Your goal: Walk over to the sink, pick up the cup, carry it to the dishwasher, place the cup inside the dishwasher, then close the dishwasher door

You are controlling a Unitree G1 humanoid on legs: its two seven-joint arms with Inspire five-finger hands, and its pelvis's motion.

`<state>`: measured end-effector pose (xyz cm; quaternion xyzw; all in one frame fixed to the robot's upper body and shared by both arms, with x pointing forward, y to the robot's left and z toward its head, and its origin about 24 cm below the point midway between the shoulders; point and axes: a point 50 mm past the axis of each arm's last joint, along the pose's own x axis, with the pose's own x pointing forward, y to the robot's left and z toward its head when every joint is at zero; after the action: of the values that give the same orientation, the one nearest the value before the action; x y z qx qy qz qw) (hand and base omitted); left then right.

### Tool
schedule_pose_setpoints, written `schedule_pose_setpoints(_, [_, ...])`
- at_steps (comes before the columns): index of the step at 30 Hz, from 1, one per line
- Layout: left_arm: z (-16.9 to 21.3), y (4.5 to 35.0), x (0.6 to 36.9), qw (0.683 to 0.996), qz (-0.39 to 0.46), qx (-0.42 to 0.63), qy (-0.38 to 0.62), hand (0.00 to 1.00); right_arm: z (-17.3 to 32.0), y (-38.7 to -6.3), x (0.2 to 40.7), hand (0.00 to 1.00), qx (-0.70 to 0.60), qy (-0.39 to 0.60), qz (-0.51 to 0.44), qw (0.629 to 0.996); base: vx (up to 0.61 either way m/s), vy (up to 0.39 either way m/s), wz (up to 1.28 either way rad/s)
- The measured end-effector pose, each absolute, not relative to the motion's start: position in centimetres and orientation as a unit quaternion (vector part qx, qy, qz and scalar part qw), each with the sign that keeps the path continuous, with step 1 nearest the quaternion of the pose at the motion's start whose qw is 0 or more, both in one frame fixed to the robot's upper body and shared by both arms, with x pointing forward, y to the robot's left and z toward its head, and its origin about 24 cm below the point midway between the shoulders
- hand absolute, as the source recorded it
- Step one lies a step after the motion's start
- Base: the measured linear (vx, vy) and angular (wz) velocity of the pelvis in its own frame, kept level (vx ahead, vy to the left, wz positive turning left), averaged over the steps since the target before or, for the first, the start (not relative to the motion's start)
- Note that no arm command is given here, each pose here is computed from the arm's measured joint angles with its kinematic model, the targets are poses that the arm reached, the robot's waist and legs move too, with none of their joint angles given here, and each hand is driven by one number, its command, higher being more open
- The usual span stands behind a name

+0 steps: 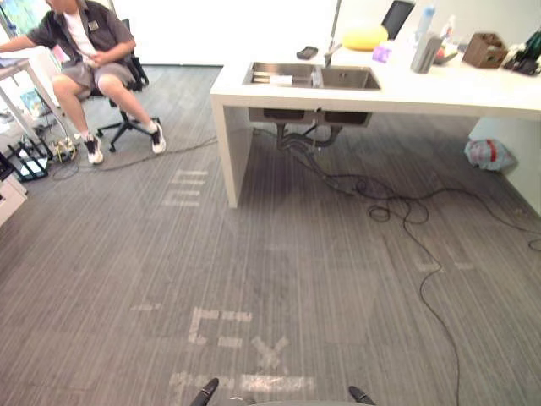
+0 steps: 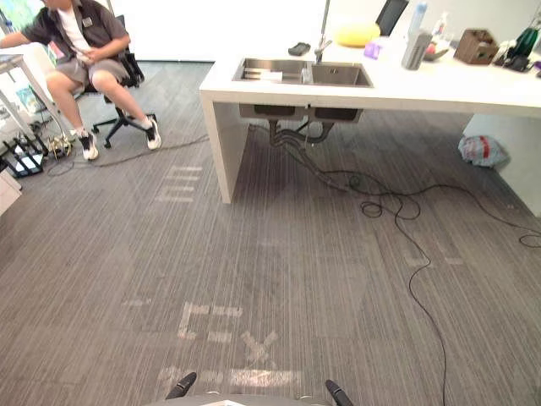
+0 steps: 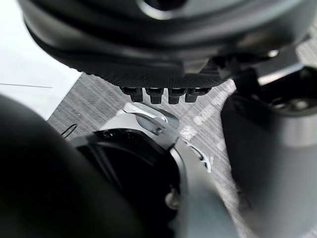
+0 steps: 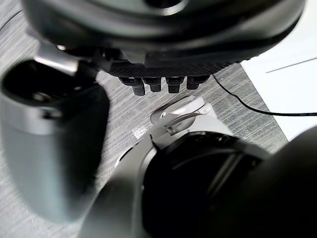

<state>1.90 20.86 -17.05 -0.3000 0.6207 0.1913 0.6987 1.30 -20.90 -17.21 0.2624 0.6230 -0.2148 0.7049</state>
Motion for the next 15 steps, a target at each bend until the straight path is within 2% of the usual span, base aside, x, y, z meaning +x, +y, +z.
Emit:
schedule_pose_setpoints(2, [-17.0,20.8,3.3,0.711,0.189,-0.309,0.603,1.00,-17.2,-21.0,2.2,1.00,0.254,0.608,-0.223,0.718,0.05,0.003,0.17])
schedule_pose_setpoints(5, [-16.8,20.7,5.1,0.730,0.159,-0.291,0.598,1.00,-17.0,-21.2,5.2,1.00,0.195,0.597,-0.188,0.755,0.04,-0.013,0.26])
schedule_pose_setpoints(10, [-16.5,20.7,7.4,0.760,0.136,-0.265,0.578,1.00,-16.1,-20.0,10.9,1.00,0.206,0.548,-0.160,0.795,0.01,-0.028,0.24])
schedule_pose_setpoints(15, [-15.7,19.8,10.9,0.810,0.147,-0.237,0.517,1.00,-14.9,-19.3,14.6,1.00,0.216,0.487,-0.133,0.836,-0.01,-0.007,0.03])
